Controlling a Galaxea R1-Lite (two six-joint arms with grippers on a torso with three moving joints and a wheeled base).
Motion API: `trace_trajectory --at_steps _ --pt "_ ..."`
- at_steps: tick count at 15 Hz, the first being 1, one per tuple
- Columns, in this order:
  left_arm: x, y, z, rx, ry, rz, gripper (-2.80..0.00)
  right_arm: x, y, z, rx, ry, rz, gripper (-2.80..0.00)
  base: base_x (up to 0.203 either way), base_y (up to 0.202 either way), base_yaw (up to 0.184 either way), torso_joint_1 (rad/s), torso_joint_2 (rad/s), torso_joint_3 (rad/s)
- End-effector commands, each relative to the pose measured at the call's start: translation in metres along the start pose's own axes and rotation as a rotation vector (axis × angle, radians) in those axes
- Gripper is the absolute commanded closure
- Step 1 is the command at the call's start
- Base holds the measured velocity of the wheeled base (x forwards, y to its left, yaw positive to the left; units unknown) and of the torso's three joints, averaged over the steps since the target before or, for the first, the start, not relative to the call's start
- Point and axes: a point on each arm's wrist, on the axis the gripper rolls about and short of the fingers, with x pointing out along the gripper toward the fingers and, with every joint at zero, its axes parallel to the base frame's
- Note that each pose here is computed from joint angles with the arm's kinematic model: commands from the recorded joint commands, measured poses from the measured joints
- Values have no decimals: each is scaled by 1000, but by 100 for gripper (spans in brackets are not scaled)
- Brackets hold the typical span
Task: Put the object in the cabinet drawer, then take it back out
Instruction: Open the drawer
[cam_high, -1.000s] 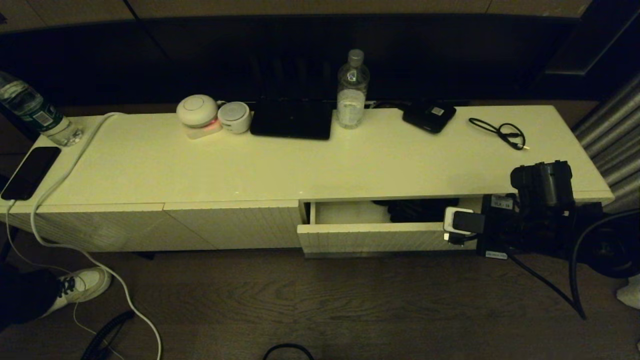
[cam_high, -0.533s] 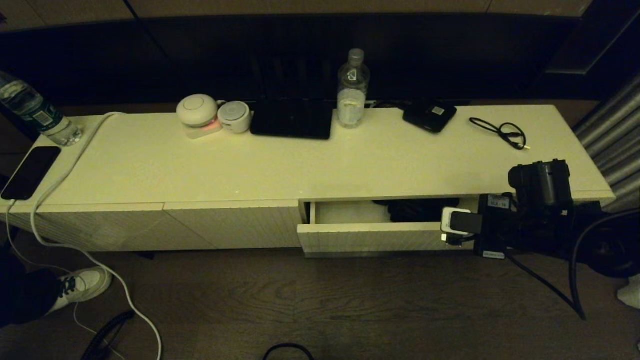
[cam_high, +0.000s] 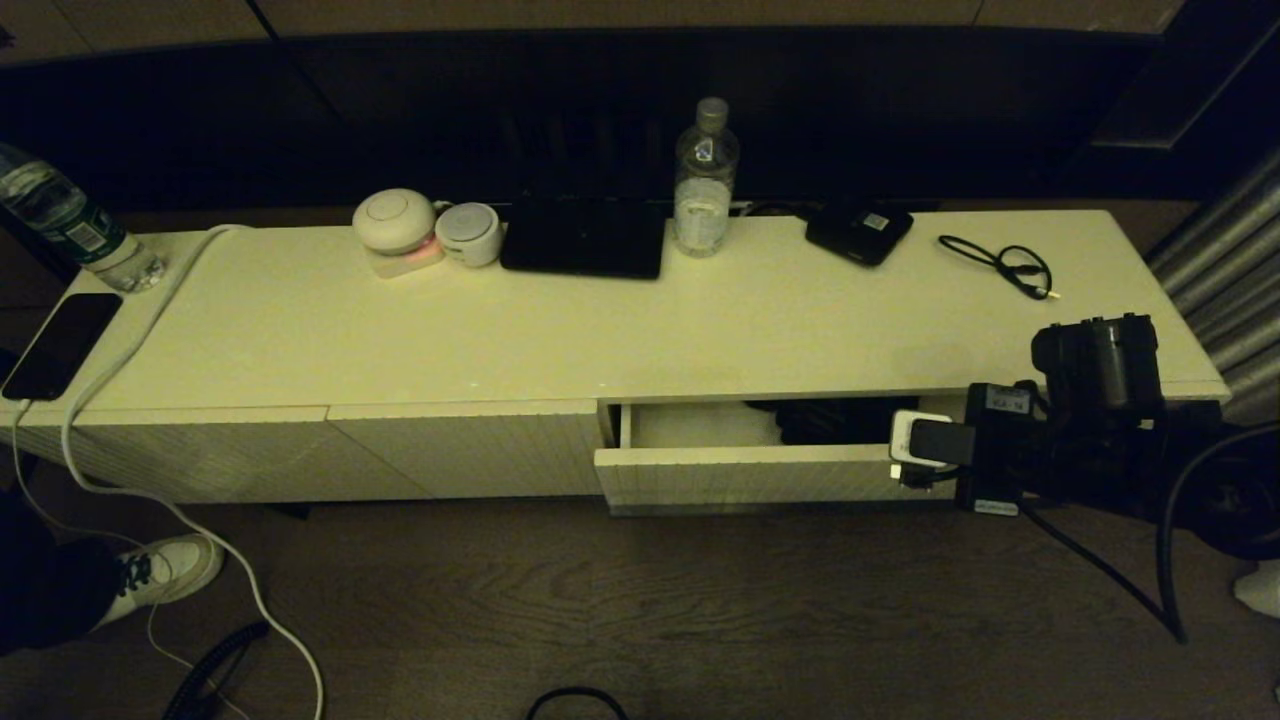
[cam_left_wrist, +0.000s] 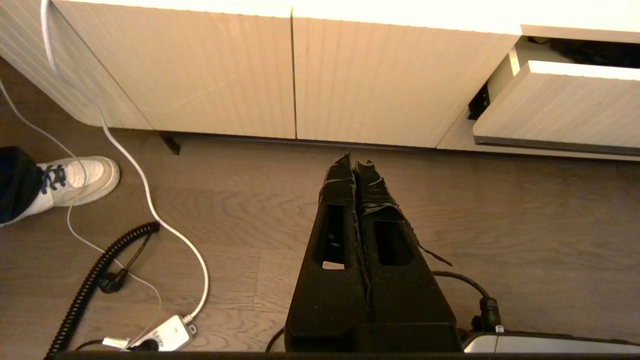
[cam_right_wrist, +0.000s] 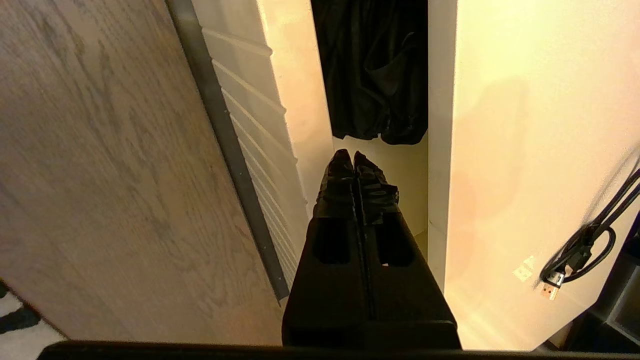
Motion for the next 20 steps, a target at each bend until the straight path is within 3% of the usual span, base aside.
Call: trace_trajectory --at_steps 1,13,20 --pt "0 0 0 -1 -2 1 0 6 2 0 -10 2 7 0 0 0 0 0 0 0" --pt "0 0 0 -1 -2 1 0 27 3 -2 -3 -10 -56 0 0 0 0 0 0 0" --pt "0 0 0 -1 -2 1 0 28 21 -9 -6 14 9 0 0 0 0 0 0 0"
